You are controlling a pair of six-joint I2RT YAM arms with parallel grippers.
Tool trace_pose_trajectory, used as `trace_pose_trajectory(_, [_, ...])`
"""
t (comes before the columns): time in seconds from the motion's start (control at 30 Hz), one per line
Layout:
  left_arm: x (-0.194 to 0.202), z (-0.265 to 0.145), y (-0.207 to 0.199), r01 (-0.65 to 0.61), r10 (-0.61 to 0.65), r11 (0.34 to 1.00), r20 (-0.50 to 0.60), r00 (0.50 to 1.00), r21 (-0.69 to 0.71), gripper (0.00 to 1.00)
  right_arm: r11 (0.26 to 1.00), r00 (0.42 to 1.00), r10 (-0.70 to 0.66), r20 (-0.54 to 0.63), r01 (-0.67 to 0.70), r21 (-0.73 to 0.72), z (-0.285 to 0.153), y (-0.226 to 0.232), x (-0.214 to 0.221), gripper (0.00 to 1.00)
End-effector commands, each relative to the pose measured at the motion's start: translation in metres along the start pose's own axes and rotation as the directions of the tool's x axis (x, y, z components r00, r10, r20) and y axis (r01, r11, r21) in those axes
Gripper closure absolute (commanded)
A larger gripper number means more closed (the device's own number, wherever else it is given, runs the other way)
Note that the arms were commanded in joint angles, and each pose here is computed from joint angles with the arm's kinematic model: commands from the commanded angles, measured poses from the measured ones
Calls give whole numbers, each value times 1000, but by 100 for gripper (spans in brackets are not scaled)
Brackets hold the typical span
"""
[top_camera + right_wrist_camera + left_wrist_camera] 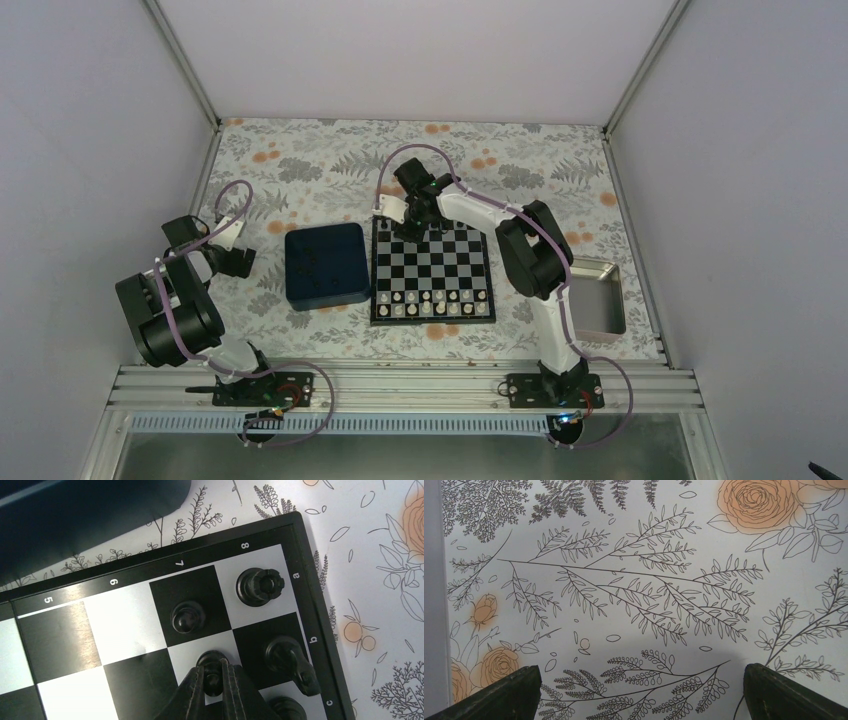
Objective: Set up the chess pieces on the board
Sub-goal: Place the chess piece on the chessboard, then pick up the chess piece from the storage box.
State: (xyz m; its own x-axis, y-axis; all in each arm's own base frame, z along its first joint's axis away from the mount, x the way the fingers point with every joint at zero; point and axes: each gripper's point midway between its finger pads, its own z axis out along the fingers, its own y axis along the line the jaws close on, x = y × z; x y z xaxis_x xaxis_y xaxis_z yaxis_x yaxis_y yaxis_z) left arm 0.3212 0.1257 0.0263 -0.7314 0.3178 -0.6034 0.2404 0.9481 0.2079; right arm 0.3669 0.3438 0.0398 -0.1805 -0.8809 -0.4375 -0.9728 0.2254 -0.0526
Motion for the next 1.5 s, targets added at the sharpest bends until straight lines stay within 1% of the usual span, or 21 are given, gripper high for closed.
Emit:
trace_pose_trajectory(0.0, [18,4,-12,10,-7,999,-60,998,44,0,1000,1000,0,10,1,-24,-10,3,-4,92])
trace_pose_trajectory(0.3, [18,4,-12,10,-7,999,-61,998,44,0,1000,1000,-2,10,2,-19,-14,4,-3,91])
trace_pose_trajectory(0.4, [19,4,-12,10,-7,999,-61,998,45,0,1000,1000,-2,5,2,-22,-12,4,-2,89])
trace_pose_trajectory(0.53, [19,4,-12,10,-7,999,-63,998,45,0,1000,1000,-1,7,1,-14,-13,2,-3,82])
trace_pose_trajectory(0.73, [19,4,-12,11,-8,999,-63,998,47,0,1000,1000,-5,29,5,3,-28,1,-11,78])
trace_pose_trajectory(0.87, [19,4,-12,11,-8,999,-63,998,44,0,1000,998,-12,55,10,29,-53,0,-21,77])
trace_pose_trajectory(1.03, [18,4,-13,10,-7,999,-61,998,47,0,999,994,-29,107,27,23,-97,8,-48,74])
trace_pose_trajectory(1.1, [18,4,-13,11,-8,999,-62,998,49,0,998,991,-52,124,49,26,-110,15,-63,71])
trace_pose_trajectory(1.17, [18,4,-13,10,-7,999,-60,998,49,0,995,988,-91,124,86,41,-112,25,-78,69])
trace_pose_trajectory(1.3, [17,3,-13,9,-6,999,-56,998,50,0,988,975,-154,159,149,41,-104,43,-112,67])
trace_pose_trajectory(1.47, [15,2,-14,9,-7,999,-49,999,53,0,976,952,-218,213,218,22,-71,69,-149,63])
